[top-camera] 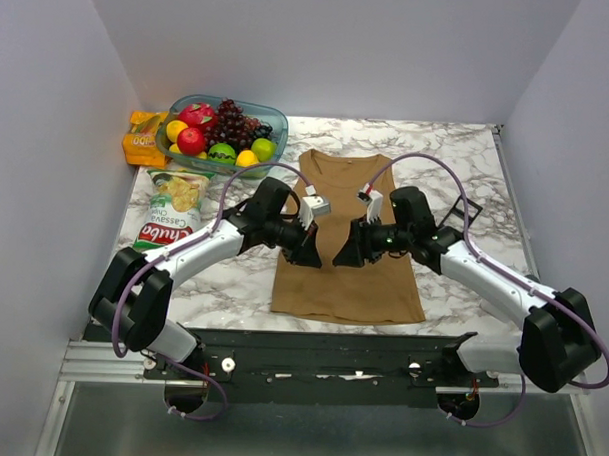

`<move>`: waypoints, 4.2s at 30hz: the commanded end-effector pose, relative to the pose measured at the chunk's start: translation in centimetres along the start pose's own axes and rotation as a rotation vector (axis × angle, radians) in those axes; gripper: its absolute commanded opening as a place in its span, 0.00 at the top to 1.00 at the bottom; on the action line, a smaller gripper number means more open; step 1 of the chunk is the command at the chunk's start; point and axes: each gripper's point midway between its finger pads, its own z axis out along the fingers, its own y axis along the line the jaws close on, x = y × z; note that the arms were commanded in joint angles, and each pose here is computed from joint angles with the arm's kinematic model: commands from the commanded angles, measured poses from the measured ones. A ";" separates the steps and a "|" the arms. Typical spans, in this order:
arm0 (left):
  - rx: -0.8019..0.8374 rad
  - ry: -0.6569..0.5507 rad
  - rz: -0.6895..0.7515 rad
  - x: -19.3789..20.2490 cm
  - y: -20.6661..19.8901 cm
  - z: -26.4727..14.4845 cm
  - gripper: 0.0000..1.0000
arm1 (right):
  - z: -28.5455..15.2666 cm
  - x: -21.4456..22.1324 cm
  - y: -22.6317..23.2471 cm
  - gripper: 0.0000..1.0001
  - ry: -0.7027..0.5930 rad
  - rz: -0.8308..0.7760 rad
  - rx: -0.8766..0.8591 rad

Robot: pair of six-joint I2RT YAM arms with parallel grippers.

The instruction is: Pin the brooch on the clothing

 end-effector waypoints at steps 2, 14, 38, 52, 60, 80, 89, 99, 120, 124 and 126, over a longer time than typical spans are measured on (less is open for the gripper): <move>0.024 0.011 0.031 -0.5 -0.8 0.1 1.00 | 0.7 -1.2 0.0 0.47 -0.045 -0.056 0.017; -0.318 -0.105 -0.144 -2.2 6.9 -3.5 0.70 | 2.3 -2.5 -3.4 0.37 -0.119 0.027 0.193; -0.738 -0.480 -0.328 -4.3 14.1 -17.6 0.16 | 14.4 -8.8 -11.2 0.30 0.080 -0.158 0.834; -0.702 -0.522 -0.349 -4.6 13.9 -18.3 0.16 | 17.8 -8.6 -14.3 0.34 0.203 -0.251 0.910; -0.673 -0.528 -0.359 -4.7 13.9 -18.1 0.16 | 18.4 -8.5 -14.4 0.40 0.221 -0.275 0.884; -0.645 -0.533 -0.351 -4.8 13.4 -17.9 0.16 | 17.4 -10.3 -12.8 0.78 0.137 -0.230 0.878; -0.633 -0.529 -0.352 -4.8 13.4 -17.7 0.16 | 16.0 -10.9 -12.6 0.92 0.100 -0.207 0.919; -0.616 -0.521 -0.355 -4.7 13.4 -17.3 0.16 | 15.4 -9.8 -13.1 0.99 0.075 -0.100 0.911; -0.237 -0.727 -0.157 -9.3 5.1 -16.5 0.18 | 4.9 -12.1 -1.8 0.99 -0.389 0.146 0.416; -0.018 -0.831 -0.104 -11.3 1.0 -16.7 0.18 | 2.1 -12.8 3.7 0.99 -0.546 0.192 0.145; 0.062 -0.828 -0.097 -11.1 -0.2 -16.2 0.18 | 1.2 -13.5 5.5 0.99 -0.611 0.208 0.055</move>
